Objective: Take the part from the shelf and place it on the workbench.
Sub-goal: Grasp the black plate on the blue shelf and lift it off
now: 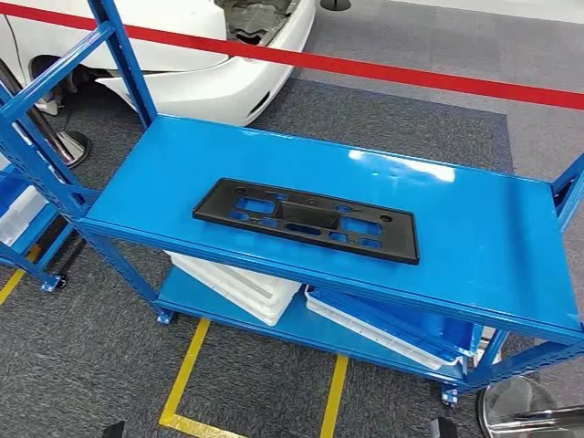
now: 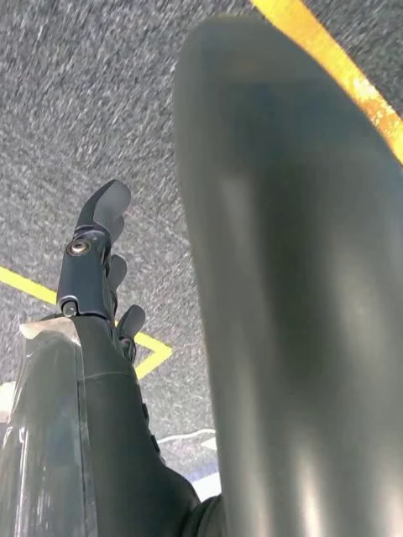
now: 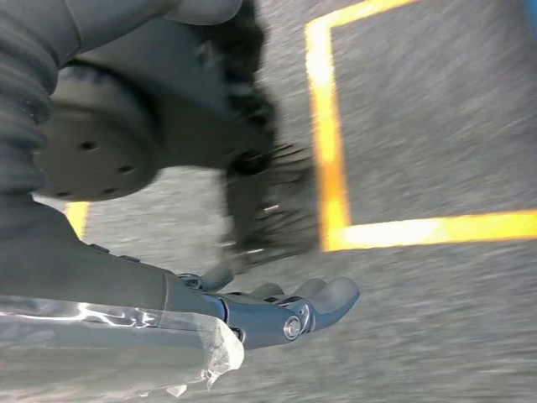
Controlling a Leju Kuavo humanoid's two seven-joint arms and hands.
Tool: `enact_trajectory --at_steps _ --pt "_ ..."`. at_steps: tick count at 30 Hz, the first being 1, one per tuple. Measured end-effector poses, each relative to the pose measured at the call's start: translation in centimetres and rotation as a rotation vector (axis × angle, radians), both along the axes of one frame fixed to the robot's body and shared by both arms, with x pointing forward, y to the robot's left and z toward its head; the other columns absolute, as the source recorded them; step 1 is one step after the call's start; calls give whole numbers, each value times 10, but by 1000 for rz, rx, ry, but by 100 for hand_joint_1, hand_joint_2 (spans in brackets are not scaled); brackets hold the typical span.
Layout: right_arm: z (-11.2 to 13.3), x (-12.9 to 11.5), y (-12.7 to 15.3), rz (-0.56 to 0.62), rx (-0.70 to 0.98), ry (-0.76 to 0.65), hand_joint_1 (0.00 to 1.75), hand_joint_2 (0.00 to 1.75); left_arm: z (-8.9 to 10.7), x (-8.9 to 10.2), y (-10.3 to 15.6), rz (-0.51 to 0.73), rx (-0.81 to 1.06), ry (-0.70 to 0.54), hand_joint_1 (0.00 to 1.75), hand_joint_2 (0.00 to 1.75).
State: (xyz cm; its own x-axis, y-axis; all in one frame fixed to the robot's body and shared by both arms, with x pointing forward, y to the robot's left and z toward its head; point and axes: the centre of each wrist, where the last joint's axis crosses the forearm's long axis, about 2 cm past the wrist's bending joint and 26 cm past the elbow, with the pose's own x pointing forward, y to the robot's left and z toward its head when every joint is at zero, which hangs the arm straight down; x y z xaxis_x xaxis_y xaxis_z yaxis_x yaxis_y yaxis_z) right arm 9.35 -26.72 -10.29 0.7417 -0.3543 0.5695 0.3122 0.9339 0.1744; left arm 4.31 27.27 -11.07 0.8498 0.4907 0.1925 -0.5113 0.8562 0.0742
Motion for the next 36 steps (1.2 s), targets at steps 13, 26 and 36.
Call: enact_trajectory --at_steps 13,26,36 --pt "28 83 15 154 141 -565 0 175 0 -1 1 -10 11 9 0 0" --pt "100 133 146 472 852 -984 0 175 0 1 2 -48 24 -9 0 0" --pt "94 118 157 381 867 -796 0 175 0 1 6 -50 50 -34 0 0"
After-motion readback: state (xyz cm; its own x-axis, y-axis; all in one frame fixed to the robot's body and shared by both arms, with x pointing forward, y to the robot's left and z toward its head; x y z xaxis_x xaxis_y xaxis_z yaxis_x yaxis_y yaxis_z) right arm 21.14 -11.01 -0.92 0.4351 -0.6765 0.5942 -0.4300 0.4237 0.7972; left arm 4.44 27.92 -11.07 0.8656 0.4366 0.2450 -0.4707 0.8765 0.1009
